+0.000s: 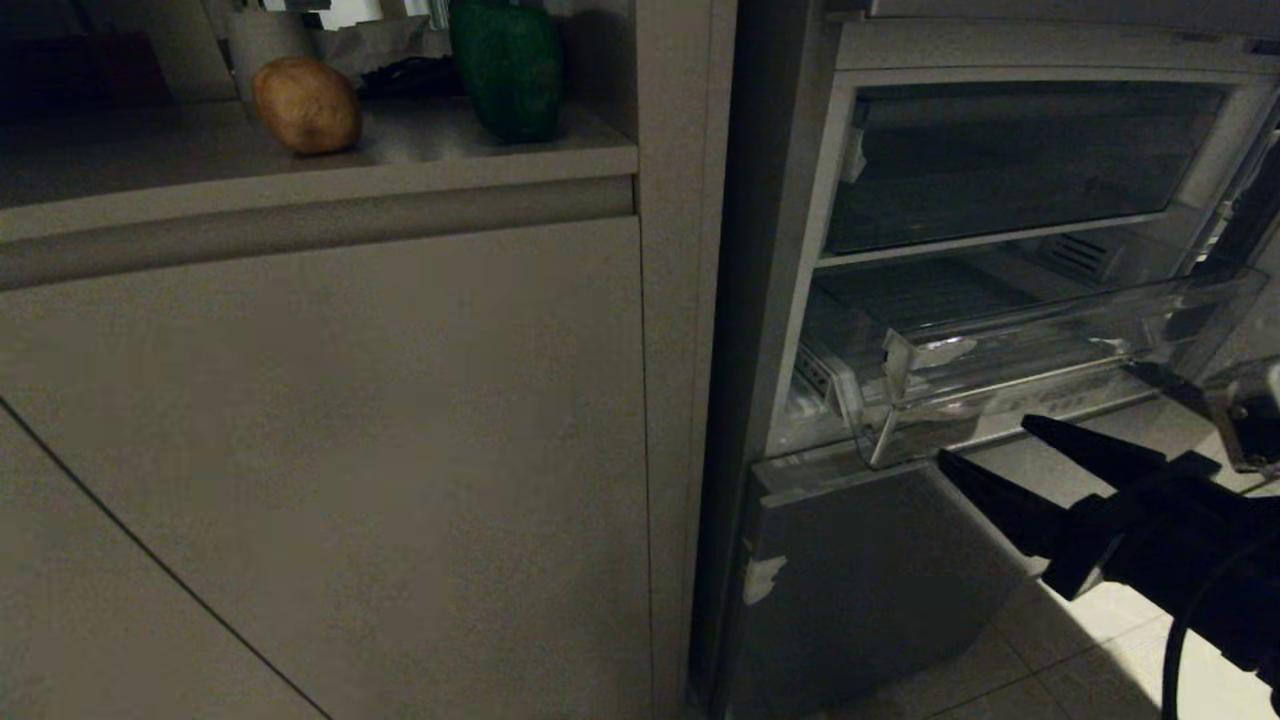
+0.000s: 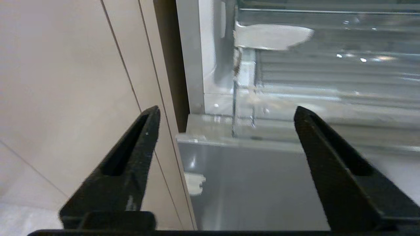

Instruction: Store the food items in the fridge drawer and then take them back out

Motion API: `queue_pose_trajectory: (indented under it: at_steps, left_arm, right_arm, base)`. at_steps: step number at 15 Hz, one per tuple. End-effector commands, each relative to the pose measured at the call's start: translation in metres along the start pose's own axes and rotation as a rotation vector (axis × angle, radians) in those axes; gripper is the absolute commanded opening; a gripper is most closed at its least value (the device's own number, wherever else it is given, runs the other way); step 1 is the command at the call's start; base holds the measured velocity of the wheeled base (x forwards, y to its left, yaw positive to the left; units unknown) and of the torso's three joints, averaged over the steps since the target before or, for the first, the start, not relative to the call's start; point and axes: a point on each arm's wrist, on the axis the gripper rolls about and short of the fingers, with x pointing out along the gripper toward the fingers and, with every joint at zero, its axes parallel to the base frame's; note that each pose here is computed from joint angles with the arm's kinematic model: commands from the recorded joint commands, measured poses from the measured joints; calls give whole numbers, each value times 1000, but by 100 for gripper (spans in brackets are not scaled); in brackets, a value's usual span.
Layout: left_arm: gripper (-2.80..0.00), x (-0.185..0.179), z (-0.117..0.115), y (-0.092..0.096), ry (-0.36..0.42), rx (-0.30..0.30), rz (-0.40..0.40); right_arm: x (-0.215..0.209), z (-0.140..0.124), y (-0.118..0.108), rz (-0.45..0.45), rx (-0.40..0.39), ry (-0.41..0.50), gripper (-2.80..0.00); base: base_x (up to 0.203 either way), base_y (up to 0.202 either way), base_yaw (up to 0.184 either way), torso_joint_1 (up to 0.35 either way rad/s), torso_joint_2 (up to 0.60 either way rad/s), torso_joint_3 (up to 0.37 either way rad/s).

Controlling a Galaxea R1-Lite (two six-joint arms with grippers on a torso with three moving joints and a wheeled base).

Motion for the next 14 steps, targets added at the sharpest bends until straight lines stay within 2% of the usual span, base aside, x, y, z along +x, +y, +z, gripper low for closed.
queue_pose_trajectory:
  at_steps: [1,4,8,10,14]
  left_arm:
    - [-280,0,0,0,1,-1,0]
    - [-280,0,0,0,1,-1,0]
    - [-280,0,0,0,1,-1,0]
    - [-280,0,0,0,1,-1,0]
    - [-280,0,0,0,1,-1,0]
  right_arm:
    - [-19,24,-3,-16,10,-79,-280]
    - [-10,58,-6,-69,22,-108,-280]
    - [9,95,-12,-106,39,53,-280]
    - [40,96,-20,-154,64,123,-280]
    - [92,86,-48,-265,78,198,-280]
  base:
    - [0,0,0,0,0,0]
    - [0,0,0,0,0,0]
    - [0,0,0,0,0,0]
    - [0,0,0,0,0,0]
    - [0,0,0,0,0,0]
